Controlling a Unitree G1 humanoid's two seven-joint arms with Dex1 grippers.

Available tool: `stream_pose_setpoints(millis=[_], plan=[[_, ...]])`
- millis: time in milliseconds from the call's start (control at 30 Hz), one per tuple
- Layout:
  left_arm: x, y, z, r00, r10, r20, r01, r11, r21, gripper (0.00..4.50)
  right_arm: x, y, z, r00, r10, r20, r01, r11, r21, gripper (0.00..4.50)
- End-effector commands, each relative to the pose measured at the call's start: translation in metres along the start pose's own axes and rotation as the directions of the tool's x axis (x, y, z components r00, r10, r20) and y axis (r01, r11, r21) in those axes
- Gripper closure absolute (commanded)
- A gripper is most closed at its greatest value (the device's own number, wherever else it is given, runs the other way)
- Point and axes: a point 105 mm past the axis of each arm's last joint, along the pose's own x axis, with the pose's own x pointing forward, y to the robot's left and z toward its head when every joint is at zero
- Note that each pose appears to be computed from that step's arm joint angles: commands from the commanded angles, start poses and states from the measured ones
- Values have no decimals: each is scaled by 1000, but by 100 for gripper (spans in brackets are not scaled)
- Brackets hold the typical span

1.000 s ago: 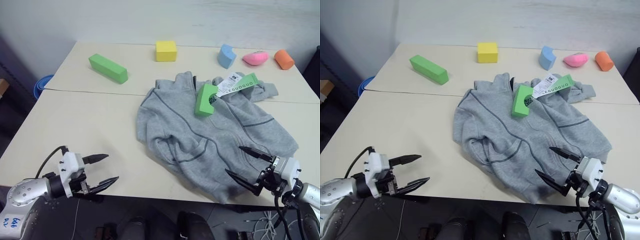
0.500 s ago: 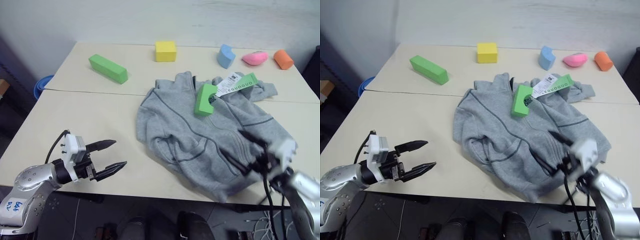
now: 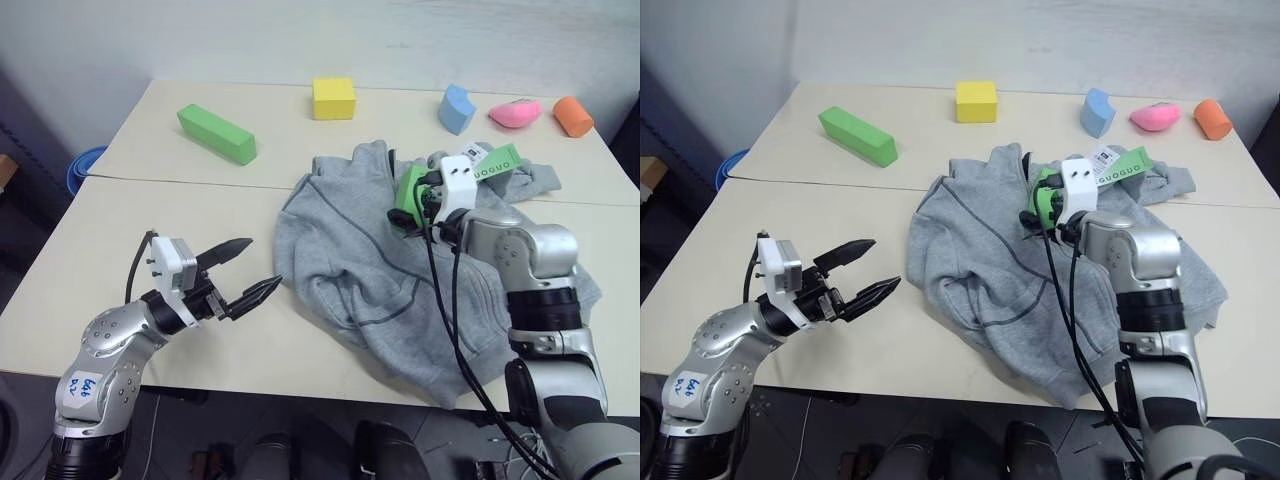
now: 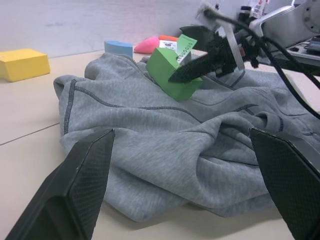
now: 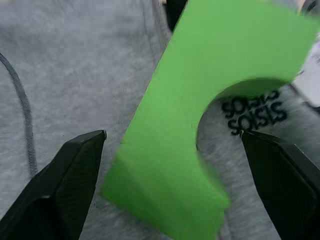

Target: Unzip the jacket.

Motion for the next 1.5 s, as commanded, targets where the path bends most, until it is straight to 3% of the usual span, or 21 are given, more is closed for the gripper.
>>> stream_pose_setpoints(millis=[33, 133, 200, 367, 433, 533, 667, 833, 933, 1033, 1167, 1267, 1400, 1500], plan=[[0, -6, 4, 1000, -2, 17, 1, 999, 47, 0, 3, -3, 10, 1000, 0, 11, -1, 999, 41, 64], [0, -7, 3, 1000, -2, 11, 2, 998, 63, 0, 0, 3, 16, 999, 39, 29, -40, 999, 30, 155], [1, -8, 3, 1000, -7, 18, 6, 997, 74, 0, -15, 6, 36, 979, 120, 162, -125, 992, 20, 200], [8, -16, 1, 998, -56, 32, 54, 996, 69, 0, -81, -21, 64, 884, 231, 407, -225, 972, -64, 231], [10, -18, 0, 997, -66, 31, 63, 996, 69, 0, -118, -62, 63, 894, 133, 428, -107, 991, -86, 231], [14, -21, -3, 996, -81, 23, 79, 995, 68, 0, -159, -144, 46, 912, -178, 369, 229, 968, -100, 231], [21, -26, -8, 991, -132, 6, 131, 989, 68, 0, -198, -236, 10, 821, -510, 256, 534, 845, -31, 231], [30, -24, -7, 983, -185, -16, 185, 978, 91, 0, -208, -284, -23, 731, -656, 189, 661, 749, 43, 231], [32, -23, -7, 978, -208, -30, 210, 973, 99, 0, -195, -283, -41, 777, -617, 128, 620, 785, 22, 231], [31, -21, -7, 978, -205, -44, 208, 972, 105, 0, -197, -286, -44, 767, -628, 131, 635, 772, -13, 141], [23, -16, -12, 981, -177, -81, 187, 974, 128, 0, -219, -291, -27, 735, -643, 213, 675, 724, -144, 3], [14, -13, -15, 978, -169, -120, 185, 974, 134, 0, -225, -277, -9, 806, -517, 288, 580, 787, -210, 3], [3, -12, -22, 960, -205, -192, 236, 960, 154, 0, -235, -261, -2, 857, -429, 286, 515, 749, -418, 3], [1, -19, -26, 929, -282, -239, 325, 931, 167, 0, -219, -212, -13, 970, -157, 187, 242, 707, -664, 3]])
